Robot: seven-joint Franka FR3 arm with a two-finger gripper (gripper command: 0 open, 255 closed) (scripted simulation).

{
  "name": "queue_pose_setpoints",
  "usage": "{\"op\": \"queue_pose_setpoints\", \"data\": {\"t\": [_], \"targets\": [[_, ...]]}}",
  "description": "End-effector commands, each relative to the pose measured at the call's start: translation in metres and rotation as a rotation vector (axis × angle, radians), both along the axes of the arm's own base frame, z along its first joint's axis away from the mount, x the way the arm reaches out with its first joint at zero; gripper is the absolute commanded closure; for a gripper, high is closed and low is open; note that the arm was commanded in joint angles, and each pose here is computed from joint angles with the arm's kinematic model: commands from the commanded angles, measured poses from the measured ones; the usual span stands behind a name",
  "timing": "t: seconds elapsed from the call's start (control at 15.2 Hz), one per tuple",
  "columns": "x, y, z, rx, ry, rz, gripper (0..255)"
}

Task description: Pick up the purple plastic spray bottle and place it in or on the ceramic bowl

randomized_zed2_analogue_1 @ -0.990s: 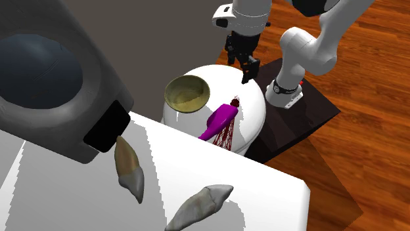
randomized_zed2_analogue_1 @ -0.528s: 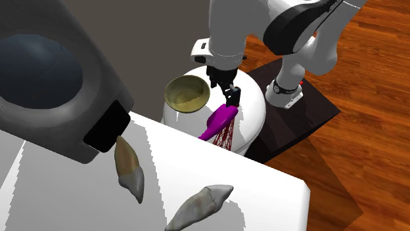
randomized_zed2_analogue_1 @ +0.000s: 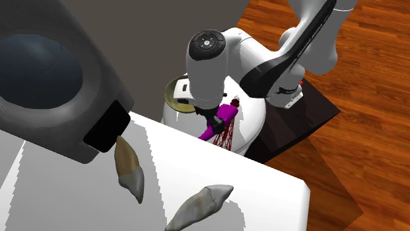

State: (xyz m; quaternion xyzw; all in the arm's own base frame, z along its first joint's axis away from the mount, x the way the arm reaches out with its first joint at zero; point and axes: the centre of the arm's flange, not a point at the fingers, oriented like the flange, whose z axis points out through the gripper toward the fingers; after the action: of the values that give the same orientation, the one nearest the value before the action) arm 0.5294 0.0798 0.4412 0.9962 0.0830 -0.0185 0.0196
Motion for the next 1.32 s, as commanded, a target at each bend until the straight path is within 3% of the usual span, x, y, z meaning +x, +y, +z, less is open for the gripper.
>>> {"op": "queue_pose_setpoints", "data": {"t": [0.0, 0.26, 0.73, 1.25], "targets": [[0.022, 0.011, -0.016, -0.006, 0.005, 0.033, 0], [0.052, 0.03, -0.044, -0.018, 0.013, 0.086, 0], [0.05, 0.028, -0.084, -0.018, 0.013, 0.086, 0], [0.05, 0.028, -0.084, -0.018, 0.013, 0.086, 0]]}}
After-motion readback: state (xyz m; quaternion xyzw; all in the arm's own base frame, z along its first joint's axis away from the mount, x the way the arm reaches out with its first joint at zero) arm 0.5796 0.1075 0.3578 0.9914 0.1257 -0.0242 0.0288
